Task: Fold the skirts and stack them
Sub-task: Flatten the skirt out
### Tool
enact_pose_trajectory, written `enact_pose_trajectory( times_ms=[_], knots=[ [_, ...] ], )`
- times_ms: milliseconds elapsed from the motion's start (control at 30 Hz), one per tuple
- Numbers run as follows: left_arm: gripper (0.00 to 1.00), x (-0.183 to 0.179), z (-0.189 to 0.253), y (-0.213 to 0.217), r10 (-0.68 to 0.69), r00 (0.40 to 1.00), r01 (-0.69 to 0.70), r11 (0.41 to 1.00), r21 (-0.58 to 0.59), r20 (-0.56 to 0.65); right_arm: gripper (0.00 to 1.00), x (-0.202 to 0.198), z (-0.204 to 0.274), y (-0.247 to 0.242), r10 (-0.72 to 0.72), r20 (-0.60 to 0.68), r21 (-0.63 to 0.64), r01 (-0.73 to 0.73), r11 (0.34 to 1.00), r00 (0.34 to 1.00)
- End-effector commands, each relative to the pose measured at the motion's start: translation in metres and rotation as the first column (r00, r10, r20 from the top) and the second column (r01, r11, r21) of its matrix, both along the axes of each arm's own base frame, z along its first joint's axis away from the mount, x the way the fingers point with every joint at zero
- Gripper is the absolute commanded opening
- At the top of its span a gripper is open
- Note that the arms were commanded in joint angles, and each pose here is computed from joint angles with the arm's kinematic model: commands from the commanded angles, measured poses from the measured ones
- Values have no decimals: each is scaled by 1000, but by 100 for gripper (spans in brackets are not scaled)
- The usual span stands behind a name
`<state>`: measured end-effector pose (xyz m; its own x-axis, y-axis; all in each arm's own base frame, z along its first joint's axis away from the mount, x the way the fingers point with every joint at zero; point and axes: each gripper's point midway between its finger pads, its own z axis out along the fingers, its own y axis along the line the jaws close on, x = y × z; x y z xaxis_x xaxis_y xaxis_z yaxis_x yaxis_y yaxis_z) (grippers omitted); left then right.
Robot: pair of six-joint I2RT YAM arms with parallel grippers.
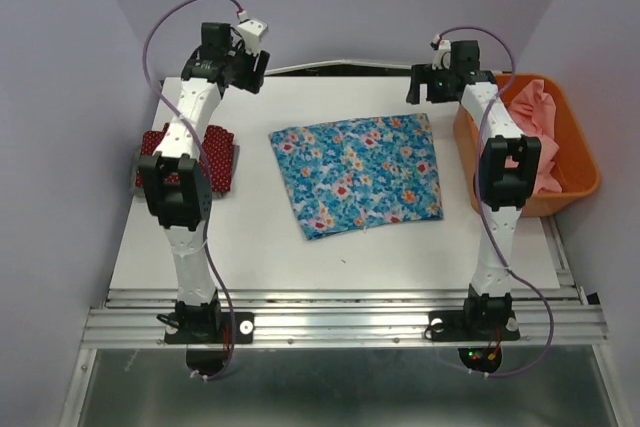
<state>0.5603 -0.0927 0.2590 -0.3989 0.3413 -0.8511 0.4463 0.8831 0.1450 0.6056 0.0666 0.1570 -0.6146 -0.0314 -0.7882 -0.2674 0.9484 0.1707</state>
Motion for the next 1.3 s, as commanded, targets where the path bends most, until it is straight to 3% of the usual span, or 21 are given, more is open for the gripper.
enact_pose_trajectory(
  times_ms=[0, 100, 133, 167, 200, 267, 433, 600, 800, 967, 1167, 1267],
  knots=[
    [73, -24, 28, 23, 52, 998, -52, 998, -17, -39, 100, -39, 71, -12, 33, 69, -91, -27, 995, 997],
    [73, -62, 30, 14, -23, 1000, 23, 999, -27, -15, 98, -86, 77, -6, 118, 50, -110, -112, 988, 992],
    [73, -78, -3, 7, -62, 996, 61, 998, -8, -68, 97, -108, 48, -5, 132, -32, -101, -134, 986, 991],
    [73, -97, 9, -2, -116, 992, 116, 993, -21, -40, 96, -124, 40, -4, 157, -69, -101, -163, 981, 985],
    [73, -115, -19, -6, -154, 983, 153, 988, -17, -98, 93, -138, 40, -4, 166, -80, -102, -174, 979, 983],
    [73, -143, -21, -24, -239, 966, 238, 971, -30, -96, 90, -169, 10, -3, 202, -173, -98, -220, 970, 964],
    [68, -194, -73, -70, -384, 904, 393, 919, 11, -188, 70, -207, -24, -1, 275, -268, -88, -307, 948, 923],
    [62, -219, -105, -123, -481, 828, 464, 876, -130, -288, 54, -224, -62, -2, 320, -390, -60, -370, 927, 864],
    [60, -235, -145, -159, -524, 755, 475, 852, -222, -394, 50, -235, -100, -15, 318, -450, -163, -426, 890, 835],
    [56, -227, -192, -165, -457, 715, 401, 888, -225, -529, 44, -263, -135, -23, 300, -544, -255, -496, 830, 783],
    [52, -200, -227, -146, -338, 725, 323, 936, -138, -599, 42, -312, -157, 8, 376, -630, -188, -603, 775, 679],
    [50, -166, -236, -122, -239, 755, 245, 966, -75, -611, 42, -343, -159, 47, 459, -650, -100, -667, 738, 606]
  ],
)
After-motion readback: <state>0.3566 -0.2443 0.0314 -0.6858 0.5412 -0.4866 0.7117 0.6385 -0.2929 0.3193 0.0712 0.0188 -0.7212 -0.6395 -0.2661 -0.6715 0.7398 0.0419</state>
